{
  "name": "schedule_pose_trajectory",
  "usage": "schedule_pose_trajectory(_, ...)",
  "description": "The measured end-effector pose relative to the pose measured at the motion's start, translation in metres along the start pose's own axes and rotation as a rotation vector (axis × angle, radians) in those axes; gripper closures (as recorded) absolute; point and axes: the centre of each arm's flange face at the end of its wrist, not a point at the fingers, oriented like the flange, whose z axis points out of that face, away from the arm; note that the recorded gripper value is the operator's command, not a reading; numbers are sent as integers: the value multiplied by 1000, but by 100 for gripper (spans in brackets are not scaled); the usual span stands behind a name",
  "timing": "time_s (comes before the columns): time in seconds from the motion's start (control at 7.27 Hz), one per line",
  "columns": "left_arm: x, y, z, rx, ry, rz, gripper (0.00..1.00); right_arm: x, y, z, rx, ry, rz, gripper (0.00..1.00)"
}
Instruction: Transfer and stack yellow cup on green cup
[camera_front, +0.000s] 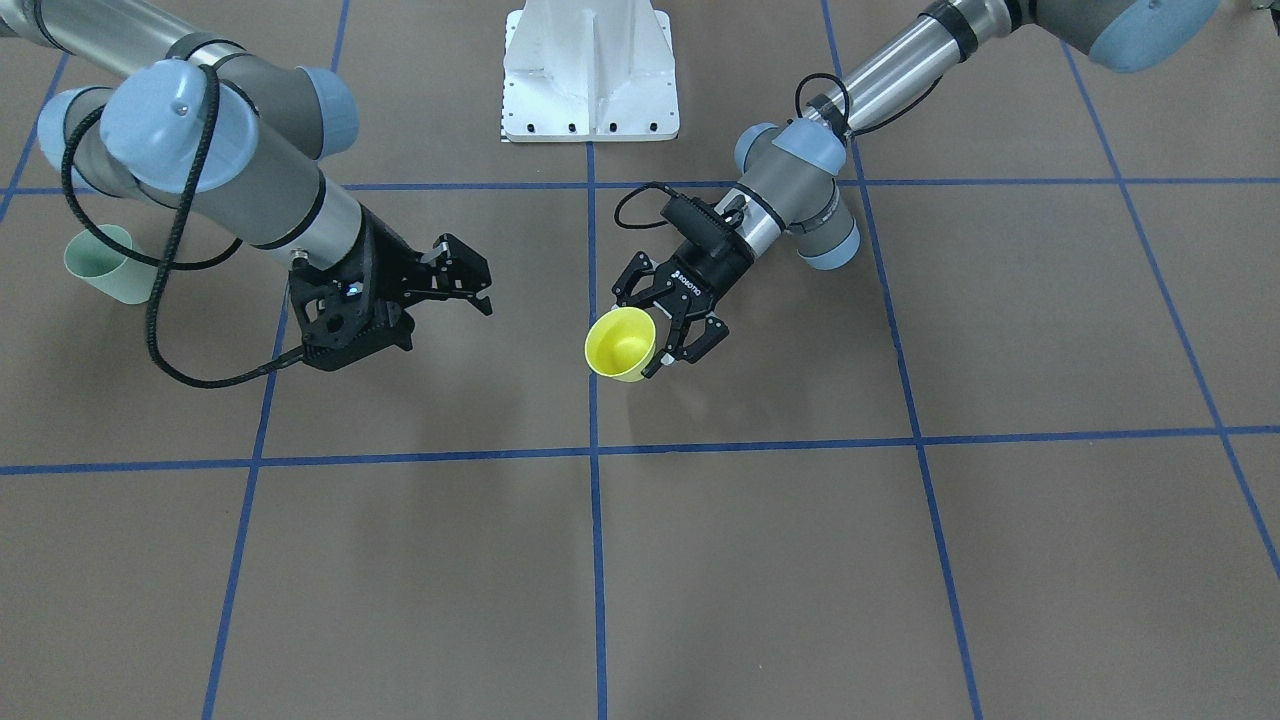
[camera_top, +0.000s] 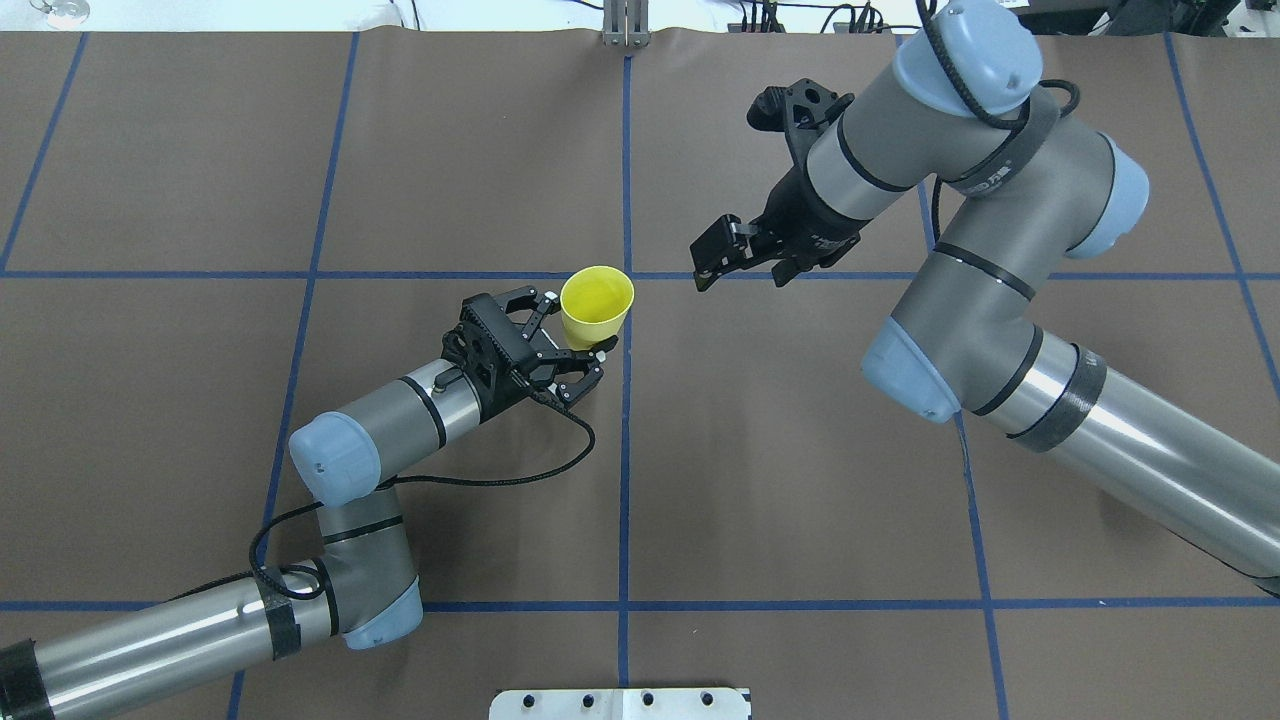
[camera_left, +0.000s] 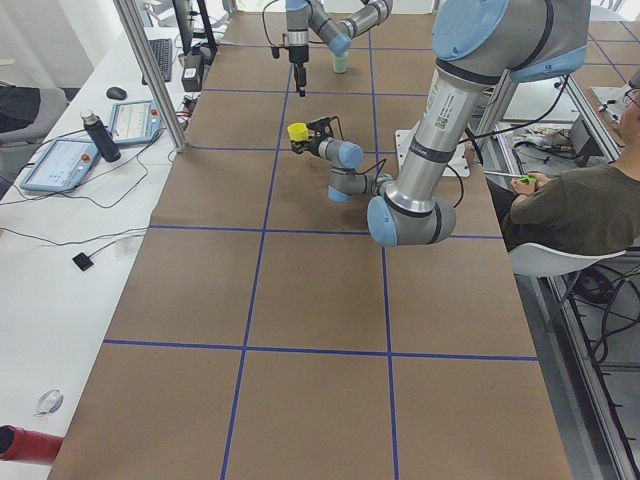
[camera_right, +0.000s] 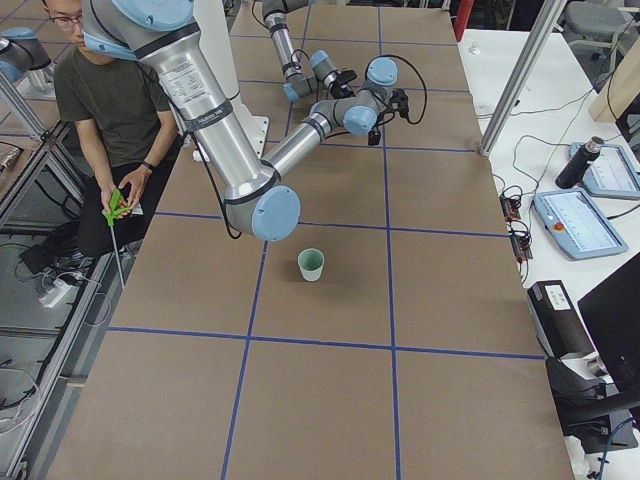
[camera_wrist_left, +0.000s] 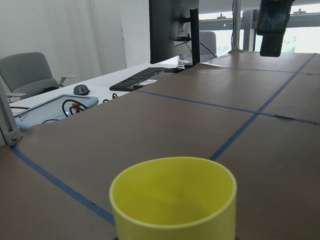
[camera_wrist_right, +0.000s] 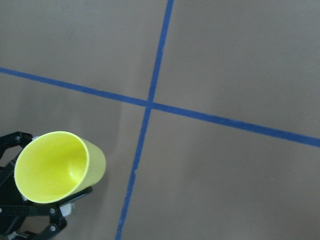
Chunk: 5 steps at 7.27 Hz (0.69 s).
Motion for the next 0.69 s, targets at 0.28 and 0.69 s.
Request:
schedule_pose_trajectory(0.28,2,1,-2,11,-4,-3,49,-25,5,19,22,17,-9,4)
schedule_pose_trajectory(0.69,22,6,-7,25,21,-17,49,-44,3,33,30,25,24,6)
